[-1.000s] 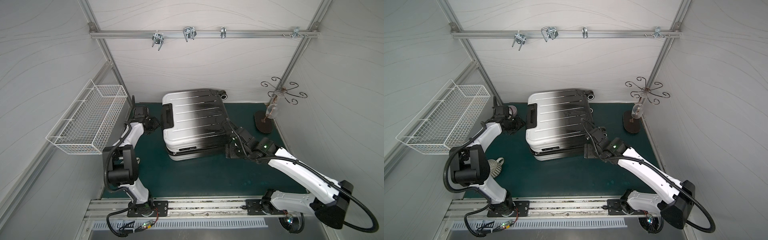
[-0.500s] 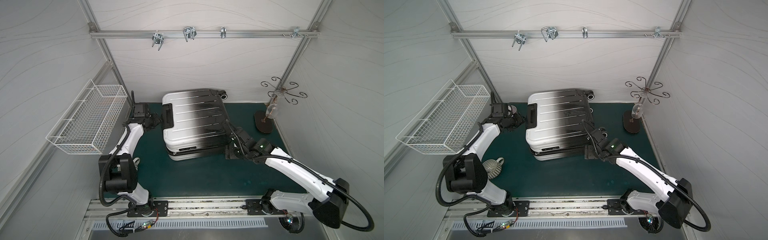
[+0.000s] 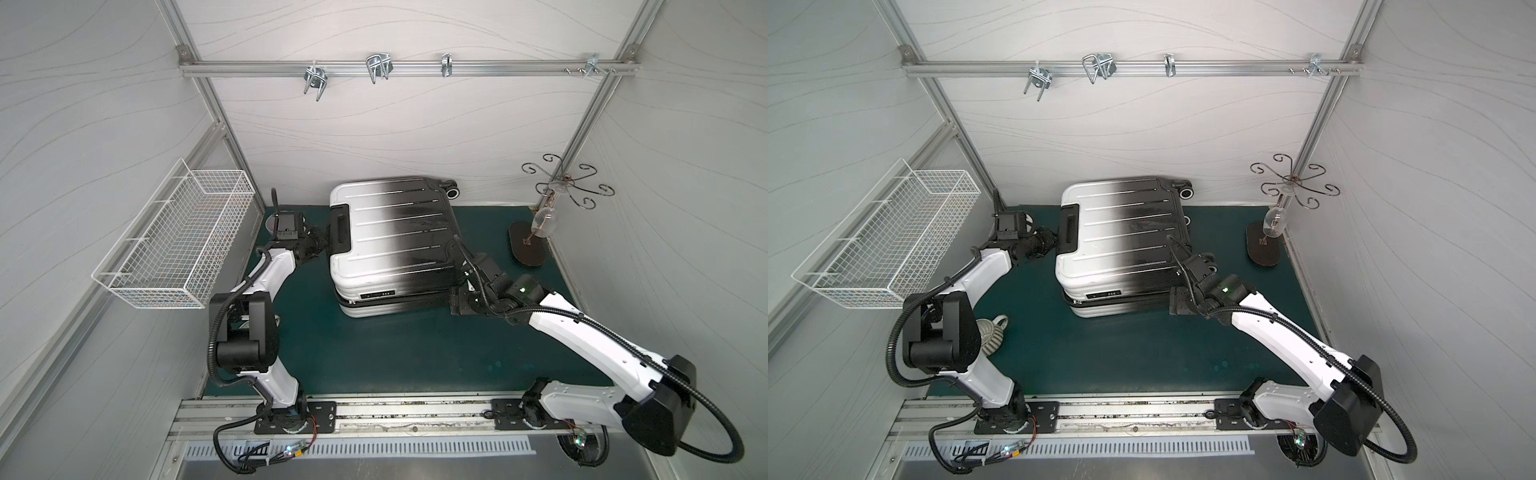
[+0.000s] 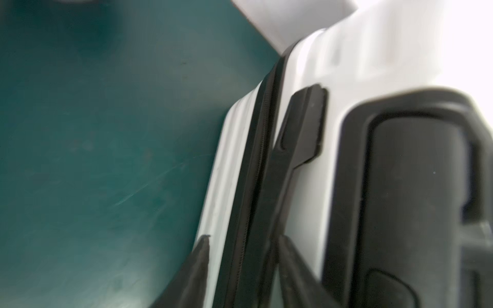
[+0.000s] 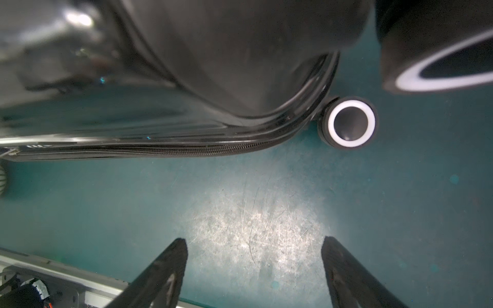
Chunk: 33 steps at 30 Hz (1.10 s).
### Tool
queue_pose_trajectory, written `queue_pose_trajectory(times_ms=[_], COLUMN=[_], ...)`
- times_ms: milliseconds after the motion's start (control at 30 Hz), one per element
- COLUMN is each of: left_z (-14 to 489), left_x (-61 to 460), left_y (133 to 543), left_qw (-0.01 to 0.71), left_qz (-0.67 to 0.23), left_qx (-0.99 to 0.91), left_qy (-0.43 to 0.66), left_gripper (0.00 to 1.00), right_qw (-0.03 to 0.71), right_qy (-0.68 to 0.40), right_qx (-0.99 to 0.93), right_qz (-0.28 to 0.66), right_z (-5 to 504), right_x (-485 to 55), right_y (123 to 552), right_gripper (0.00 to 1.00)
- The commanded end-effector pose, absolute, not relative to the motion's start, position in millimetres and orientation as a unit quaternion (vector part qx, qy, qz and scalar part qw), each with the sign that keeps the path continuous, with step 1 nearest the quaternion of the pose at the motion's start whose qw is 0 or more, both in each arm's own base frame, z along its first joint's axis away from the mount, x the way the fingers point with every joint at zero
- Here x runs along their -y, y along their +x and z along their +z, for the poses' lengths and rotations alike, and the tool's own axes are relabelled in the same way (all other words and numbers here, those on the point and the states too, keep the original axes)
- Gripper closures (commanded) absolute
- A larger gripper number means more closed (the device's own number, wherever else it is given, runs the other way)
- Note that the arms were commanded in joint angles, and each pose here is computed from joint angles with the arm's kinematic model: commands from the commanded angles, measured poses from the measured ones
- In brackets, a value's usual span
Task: Close the suitcase zippers
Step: Adjust the suitcase at the center of the board.
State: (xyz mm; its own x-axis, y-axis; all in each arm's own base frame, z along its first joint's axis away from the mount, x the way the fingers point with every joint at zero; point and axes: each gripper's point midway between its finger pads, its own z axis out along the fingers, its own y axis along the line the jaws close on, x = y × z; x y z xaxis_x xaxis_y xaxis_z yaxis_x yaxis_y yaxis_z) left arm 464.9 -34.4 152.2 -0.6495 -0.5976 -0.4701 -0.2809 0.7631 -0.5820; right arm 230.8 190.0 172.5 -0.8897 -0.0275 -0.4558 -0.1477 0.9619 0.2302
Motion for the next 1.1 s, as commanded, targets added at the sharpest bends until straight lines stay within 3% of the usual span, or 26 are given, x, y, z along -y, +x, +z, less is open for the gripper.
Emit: queue_pose_trajectory(times_ms=[0, 167, 400, 567, 667, 833, 1067], left_z=[95.7, 84.1, 102.0, 109.2, 111.2, 128.9, 189.9], left_x=[82.6, 116.9, 154.2, 190.2, 193.1, 175.6, 183.0], left_y=[421.5, 389.0, 302.1, 266.5, 260.7, 279.7, 293.0], left_qw=[0.240, 0.235, 0.230, 0.234, 0.243, 0.286, 0.323], left_qz=[-0.246, -0.274, -0.274, -0.307, -0.284, -0.250, -0.267], left_qx=[-0.908, -0.908, -0.920, -0.908, -0.916, -0.914, -0.902], left_qy=[-0.240, -0.212, -0.162, -0.165, -0.149, -0.142, -0.106], left_gripper=[0.80, 1.00, 1.00, 1.00, 1.00, 1.00, 1.00], right_qw=[0.233, 0.237, 0.263, 0.239, 0.198, 0.244, 0.227], right_qy=[-0.037, 0.035, 0.055, 0.025, 0.004, -0.035, -0.161], right_qx=[-0.964, -0.959, -0.950, -0.958, -0.971, -0.959, -0.942], right_qz=[0.126, 0.150, 0.157, 0.156, 0.135, 0.142, 0.190], right_z=[163.4, 152.5, 170.8, 172.8, 164.6, 190.5, 186.6], right_x=[-181.9, -161.9, -152.4, -164.8, -156.6, -128.4, -155.1], right_y=[245.2, 286.9, 338.2, 359.8, 333.1, 263.1, 208.7], right_gripper=[0.18, 0.18, 0.18, 0.17, 0.16, 0.13, 0.19])
